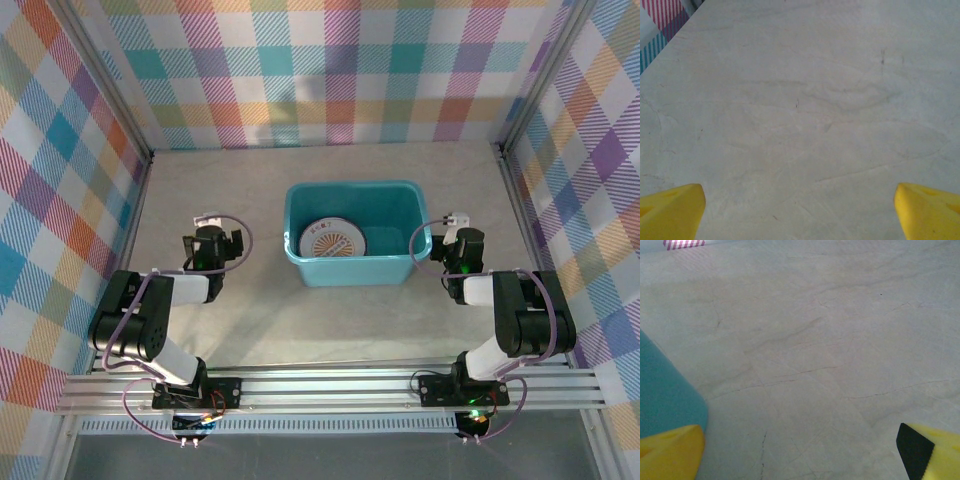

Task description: Place the plates into the plastic bin on the countertop

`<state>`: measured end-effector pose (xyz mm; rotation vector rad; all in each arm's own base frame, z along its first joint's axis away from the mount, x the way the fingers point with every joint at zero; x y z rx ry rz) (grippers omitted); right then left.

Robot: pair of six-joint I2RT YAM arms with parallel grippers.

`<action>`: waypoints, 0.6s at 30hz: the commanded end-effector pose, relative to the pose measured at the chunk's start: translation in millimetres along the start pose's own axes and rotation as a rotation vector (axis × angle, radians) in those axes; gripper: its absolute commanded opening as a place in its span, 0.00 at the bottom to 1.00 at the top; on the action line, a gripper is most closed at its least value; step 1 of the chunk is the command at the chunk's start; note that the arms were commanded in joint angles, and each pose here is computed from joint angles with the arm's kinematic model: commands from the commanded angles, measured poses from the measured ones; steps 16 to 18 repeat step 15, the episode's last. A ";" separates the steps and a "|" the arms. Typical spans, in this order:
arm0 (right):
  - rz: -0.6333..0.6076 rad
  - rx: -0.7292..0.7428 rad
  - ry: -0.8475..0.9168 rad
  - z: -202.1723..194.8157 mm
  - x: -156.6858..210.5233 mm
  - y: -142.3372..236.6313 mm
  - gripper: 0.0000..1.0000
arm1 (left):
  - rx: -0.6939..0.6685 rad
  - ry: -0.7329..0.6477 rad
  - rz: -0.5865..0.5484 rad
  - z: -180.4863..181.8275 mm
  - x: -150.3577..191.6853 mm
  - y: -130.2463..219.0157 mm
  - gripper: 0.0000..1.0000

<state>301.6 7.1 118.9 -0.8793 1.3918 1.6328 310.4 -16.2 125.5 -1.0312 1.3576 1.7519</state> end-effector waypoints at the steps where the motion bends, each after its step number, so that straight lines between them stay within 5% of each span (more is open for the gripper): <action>1: -0.051 -0.029 0.024 3.8 -11.4 -0.5 0.99 | 0.080 0.048 -0.102 0.9 7.9 4.3 0.96; 18: -0.049 -0.052 0.031 5.2 -11.0 -0.4 0.99 | 0.078 0.052 -0.088 0.9 7.0 2.8 1.00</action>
Point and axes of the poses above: each hand's point on the last joint's axis, 136 mm out from that joint toward the fingers, its own y axis back along the fingers, its own z axis along the line the jaws close on, x = y × z, the point moved 10 cm from there along y, back along the fingers, and after that the axes turned 4 degrees about -y, right-handed, at the moved point
